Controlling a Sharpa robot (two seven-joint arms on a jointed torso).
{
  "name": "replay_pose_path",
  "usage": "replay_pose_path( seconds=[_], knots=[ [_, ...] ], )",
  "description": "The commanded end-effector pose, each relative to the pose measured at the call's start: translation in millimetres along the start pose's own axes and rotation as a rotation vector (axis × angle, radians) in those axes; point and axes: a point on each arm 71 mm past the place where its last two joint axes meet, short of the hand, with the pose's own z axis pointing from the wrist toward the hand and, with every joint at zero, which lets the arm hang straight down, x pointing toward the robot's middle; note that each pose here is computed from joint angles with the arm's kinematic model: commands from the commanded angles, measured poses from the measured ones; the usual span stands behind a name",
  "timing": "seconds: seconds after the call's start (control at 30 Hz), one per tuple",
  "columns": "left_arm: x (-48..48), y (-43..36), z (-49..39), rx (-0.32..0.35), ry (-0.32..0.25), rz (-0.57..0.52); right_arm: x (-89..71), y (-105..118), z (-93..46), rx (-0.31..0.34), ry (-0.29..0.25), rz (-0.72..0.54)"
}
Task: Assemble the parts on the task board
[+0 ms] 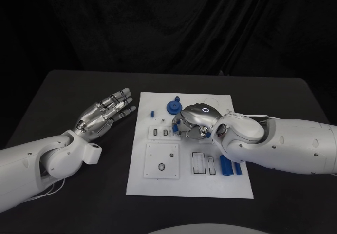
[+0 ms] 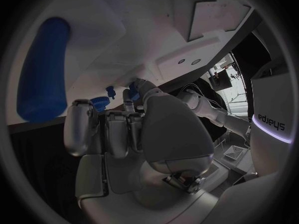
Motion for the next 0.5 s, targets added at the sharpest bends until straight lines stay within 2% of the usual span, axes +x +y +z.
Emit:
replay_pose_path(
  seconds=[0.03, 0.27, 0.5],
  knots=[
    [1.6, -0.3, 0.4, 0.015, 0.011, -0.013, 5.1, -1.4, -0.3, 0.027, 0.027, -0.029],
    [1.0, -0.3, 0.2, 0.014, 0.011, -0.013, 7.4, -0.3, 1.7, 0.032, 0.053, -0.039],
    [0.4, -0.1, -0.3, 0.013, 0.011, -0.014, 7.2, 0.7, 1.1, 0.031, 0.051, -0.037]
  ],
)
